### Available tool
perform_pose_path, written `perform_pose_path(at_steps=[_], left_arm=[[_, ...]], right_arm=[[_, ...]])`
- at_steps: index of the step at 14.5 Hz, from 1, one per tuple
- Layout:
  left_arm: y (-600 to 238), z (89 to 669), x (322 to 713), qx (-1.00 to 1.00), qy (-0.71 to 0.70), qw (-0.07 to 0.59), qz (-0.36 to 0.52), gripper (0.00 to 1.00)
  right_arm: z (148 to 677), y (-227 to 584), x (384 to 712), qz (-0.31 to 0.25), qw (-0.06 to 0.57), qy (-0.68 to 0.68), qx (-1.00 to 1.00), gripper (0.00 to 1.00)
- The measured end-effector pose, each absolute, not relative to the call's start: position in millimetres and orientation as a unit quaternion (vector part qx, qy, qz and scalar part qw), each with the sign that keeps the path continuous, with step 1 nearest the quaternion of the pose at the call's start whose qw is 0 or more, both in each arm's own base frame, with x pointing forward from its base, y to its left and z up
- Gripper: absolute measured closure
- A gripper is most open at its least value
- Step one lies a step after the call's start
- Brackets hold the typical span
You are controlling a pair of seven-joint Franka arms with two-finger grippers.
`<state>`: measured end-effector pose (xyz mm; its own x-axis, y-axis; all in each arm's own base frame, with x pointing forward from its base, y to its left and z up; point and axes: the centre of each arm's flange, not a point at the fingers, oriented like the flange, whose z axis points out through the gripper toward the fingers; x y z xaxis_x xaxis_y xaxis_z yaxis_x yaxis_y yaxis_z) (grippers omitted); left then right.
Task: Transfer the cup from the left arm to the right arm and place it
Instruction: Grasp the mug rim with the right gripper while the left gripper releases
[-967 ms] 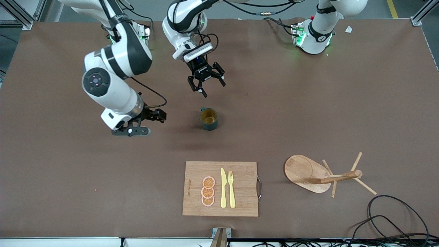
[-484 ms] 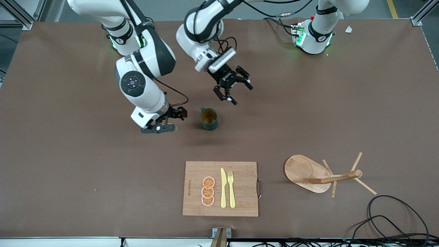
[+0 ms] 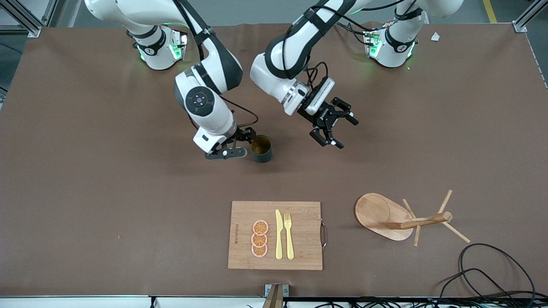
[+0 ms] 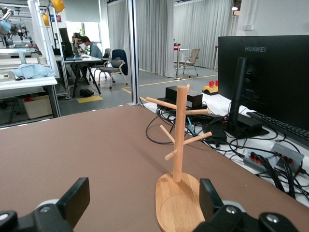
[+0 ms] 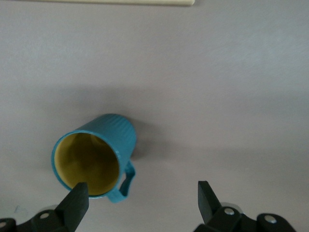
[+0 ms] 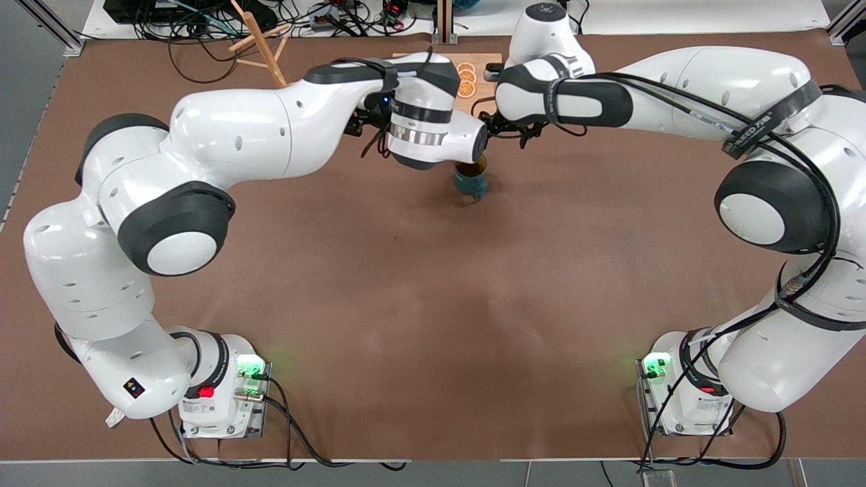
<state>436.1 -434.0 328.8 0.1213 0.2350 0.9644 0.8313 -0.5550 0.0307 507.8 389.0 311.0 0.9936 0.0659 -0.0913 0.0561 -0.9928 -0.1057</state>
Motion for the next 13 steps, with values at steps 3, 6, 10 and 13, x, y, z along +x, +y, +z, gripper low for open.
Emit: perform_pose_path(at_steps=[3, 6, 10, 13], left_arm=[[-411.2, 336.3, 459.1, -0.688, -0.399, 0.280, -0.539, 0.00], [-376.8, 345.2, 491.0, -0.691, -0.402, 0.304, -0.519, 0.00], [-334.3, 382.5, 531.3, -0.710, -0.397, 0.315, -0.489, 0.00], [-306.2, 419.8, 554.4, -0.715, -0.401, 0.316, -0.477, 0.00]], right_arm=[[295.2, 417.6, 487.5, 0.048, 0.048, -0.032, -0.997, 0.00], [273.8, 437.6, 473.5, 0.044, 0.045, -0.033, -0.997, 0.00], [258.6, 437.8, 479.4, 0.029, 0.051, -0.026, -0.998, 0.00], [259.0, 424.7, 491.3, 0.026, 0.050, -0.013, -0.998, 0.00]])
